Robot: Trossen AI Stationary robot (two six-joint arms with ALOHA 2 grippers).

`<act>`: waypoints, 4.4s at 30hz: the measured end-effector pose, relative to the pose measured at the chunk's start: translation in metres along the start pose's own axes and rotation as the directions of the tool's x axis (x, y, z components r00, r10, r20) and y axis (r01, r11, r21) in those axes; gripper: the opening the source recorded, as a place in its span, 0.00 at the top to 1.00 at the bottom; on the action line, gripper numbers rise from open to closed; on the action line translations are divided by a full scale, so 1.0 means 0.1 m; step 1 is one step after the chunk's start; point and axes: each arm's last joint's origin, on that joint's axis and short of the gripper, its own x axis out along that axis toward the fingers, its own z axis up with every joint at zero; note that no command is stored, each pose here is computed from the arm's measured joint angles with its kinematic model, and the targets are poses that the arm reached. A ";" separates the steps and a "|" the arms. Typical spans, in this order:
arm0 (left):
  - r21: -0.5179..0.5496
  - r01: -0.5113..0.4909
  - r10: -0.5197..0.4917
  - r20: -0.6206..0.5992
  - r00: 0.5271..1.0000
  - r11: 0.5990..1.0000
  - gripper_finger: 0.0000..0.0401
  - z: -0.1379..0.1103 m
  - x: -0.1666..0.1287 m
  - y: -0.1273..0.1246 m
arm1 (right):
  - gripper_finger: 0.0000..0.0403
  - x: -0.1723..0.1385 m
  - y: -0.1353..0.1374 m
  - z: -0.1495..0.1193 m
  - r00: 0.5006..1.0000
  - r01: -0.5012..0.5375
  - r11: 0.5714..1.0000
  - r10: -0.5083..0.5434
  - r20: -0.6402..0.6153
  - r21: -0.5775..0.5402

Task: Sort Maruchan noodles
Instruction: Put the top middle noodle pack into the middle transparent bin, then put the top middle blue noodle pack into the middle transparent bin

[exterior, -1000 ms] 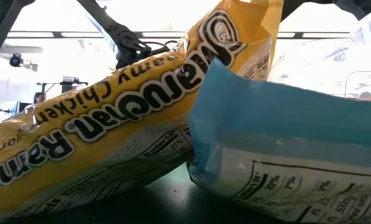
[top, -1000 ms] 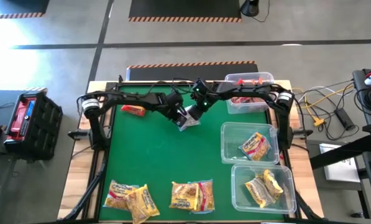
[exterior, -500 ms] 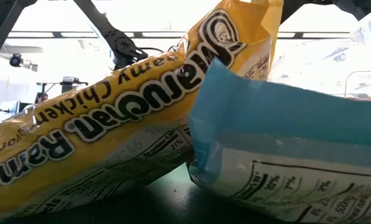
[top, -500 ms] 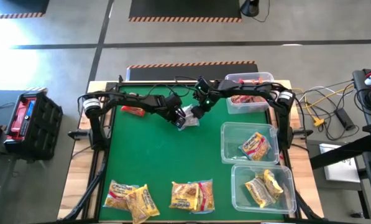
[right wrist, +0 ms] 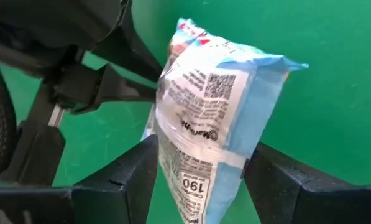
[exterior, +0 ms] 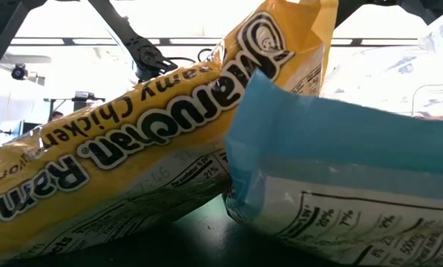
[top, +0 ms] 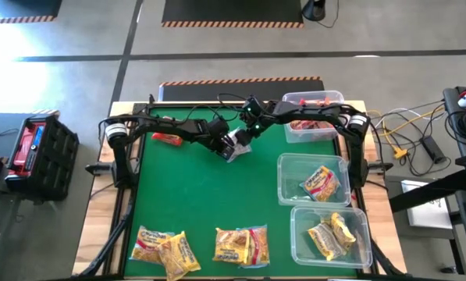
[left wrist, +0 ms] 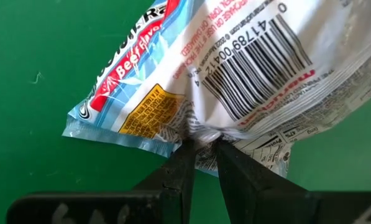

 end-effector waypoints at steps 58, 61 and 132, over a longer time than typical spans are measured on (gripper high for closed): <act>-0.108 0.090 -0.069 0.187 0.980 0.990 0.89 0.14 -0.24 -0.13 | 0.87 0.11 0.13 -0.16 1.000 -0.009 0.998 0.009 -0.003 0.054; -0.099 0.106 -0.083 0.219 0.972 0.989 0.89 0.17 -0.33 -0.15 | 0.87 0.07 0.16 -0.16 1.000 -0.010 0.999 0.010 -0.008 0.048; -0.064 0.193 -0.162 0.332 0.930 0.979 0.90 0.46 -0.26 -0.19 | 0.63 -0.38 0.22 -0.24 0.968 0.229 0.913 -0.249 0.016 0.338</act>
